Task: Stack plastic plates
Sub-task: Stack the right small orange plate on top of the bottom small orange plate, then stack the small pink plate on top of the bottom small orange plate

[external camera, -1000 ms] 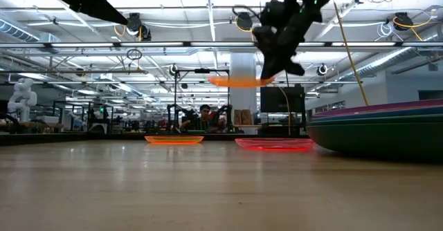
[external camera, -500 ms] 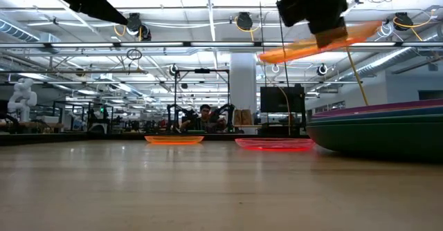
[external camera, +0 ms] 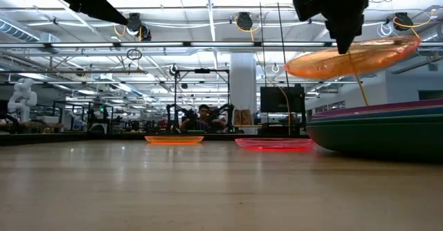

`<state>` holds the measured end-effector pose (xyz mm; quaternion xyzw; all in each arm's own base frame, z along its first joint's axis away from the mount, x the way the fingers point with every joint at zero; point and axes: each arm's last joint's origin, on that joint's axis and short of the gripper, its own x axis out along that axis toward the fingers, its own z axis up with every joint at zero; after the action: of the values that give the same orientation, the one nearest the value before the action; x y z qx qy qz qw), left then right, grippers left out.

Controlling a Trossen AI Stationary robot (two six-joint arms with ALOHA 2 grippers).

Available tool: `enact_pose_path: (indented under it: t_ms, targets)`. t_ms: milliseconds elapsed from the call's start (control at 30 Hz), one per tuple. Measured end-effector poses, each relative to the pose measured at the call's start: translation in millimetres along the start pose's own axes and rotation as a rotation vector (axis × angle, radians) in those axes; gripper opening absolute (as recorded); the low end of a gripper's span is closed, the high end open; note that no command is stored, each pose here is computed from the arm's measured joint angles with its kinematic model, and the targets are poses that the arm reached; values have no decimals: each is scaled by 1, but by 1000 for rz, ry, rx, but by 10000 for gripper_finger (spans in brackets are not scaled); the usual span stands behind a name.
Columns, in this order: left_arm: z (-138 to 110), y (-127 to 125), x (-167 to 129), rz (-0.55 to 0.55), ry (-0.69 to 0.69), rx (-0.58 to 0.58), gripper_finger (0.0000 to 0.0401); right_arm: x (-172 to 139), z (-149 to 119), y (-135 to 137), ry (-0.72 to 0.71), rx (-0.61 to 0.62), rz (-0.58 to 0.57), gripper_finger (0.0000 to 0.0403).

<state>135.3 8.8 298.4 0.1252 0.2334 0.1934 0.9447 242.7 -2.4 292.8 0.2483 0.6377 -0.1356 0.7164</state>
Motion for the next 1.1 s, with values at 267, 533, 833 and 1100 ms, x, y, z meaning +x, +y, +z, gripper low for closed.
enact_pose_path:
  t_ms: [267, 533, 833, 1100]
  targets:
    - [0, 0, 0, 0, 0, -5, 124, 23, -42, -28, -34, 115, 23, 0]
    - [0, 0, 0, 0, 0, -7, 124, 49, -74, -51, -84, 271, 67, 2]
    - [0, 0, 0, 0, 0, -7, 124, 55, -79, -56, -100, 356, 53, 45]
    - [0, 0, 0, 0, 0, -6, 124, 55, -78, -56, -106, 380, 58, 90]
